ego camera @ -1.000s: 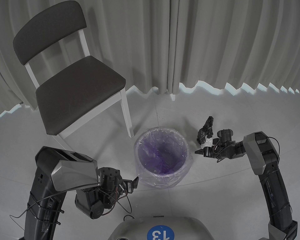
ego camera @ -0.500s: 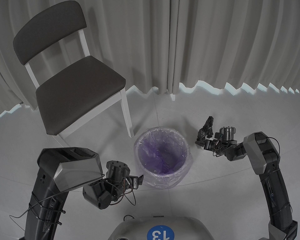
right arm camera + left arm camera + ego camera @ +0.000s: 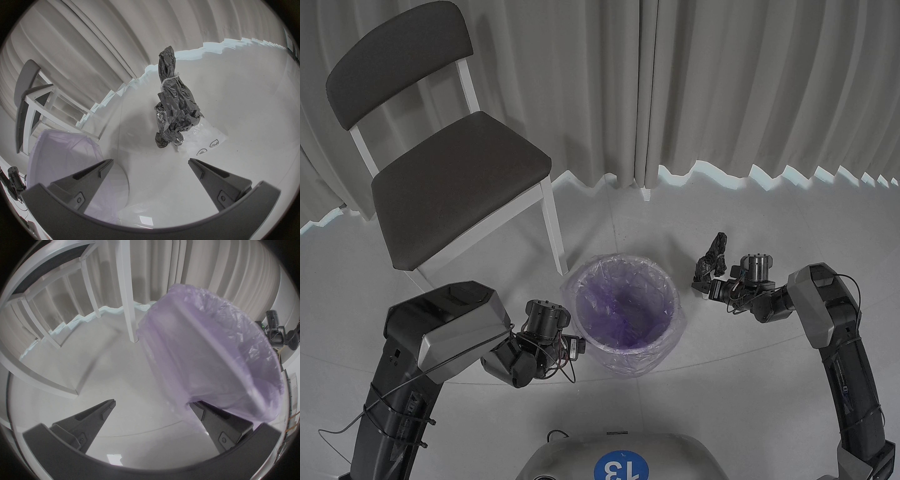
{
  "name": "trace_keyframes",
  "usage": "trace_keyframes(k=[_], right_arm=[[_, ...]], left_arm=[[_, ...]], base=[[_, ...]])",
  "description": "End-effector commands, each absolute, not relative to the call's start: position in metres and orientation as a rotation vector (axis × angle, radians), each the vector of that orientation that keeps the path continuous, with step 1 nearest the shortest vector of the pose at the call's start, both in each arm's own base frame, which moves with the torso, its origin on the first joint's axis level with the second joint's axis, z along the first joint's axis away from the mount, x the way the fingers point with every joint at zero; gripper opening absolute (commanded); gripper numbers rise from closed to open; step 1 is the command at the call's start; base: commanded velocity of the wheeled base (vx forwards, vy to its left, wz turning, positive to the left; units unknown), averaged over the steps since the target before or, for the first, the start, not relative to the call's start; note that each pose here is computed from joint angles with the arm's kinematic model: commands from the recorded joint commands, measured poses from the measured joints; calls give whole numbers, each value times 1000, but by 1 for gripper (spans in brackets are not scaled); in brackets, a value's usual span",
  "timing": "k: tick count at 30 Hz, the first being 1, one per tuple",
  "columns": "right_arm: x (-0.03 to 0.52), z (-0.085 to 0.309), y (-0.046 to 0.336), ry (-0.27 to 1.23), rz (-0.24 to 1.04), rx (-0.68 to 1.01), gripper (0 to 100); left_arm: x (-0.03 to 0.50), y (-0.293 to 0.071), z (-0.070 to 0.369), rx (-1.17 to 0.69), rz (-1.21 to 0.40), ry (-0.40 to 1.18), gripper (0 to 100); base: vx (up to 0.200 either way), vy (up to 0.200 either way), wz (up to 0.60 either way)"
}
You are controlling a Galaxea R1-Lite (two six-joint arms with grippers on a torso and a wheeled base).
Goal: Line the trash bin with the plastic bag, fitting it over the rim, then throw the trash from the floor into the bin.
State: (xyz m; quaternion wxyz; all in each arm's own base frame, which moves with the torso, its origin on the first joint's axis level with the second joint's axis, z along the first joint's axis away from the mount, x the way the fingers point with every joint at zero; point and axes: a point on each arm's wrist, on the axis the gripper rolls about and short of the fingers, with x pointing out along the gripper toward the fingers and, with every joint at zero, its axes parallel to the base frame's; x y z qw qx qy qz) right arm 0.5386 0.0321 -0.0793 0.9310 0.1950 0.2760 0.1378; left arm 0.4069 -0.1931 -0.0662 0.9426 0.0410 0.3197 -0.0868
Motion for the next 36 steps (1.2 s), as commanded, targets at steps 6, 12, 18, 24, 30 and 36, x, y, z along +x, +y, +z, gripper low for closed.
trace_keyframes(k=[6, 12, 18, 24, 30, 36], right_arm=[[539, -77, 31, 561, 280, 401, 100], [528, -65, 37, 586, 295, 401, 100], [524, -64, 42, 586, 316, 390, 100], [508, -37, 44, 596, 374, 358, 100], [497, -7, 37, 580, 379, 349, 100], [475, 60, 7, 486, 342, 322, 100]], left_arm=[[391, -186, -62, 89, -182, 670, 100], [364, -172, -35, 69, -208, 636, 100], [334, -161, 12, 43, -251, 580, 100], [310, -147, 69, 59, -267, 470, 100], [287, -139, 98, 46, -270, 411, 100], [264, -134, 131, 17, -295, 318, 100]], base=[[0, 0, 0], [0, 0, 0], [0, 0, 0], [0, 0, 0], [0, 0, 0], [0, 0, 0]])
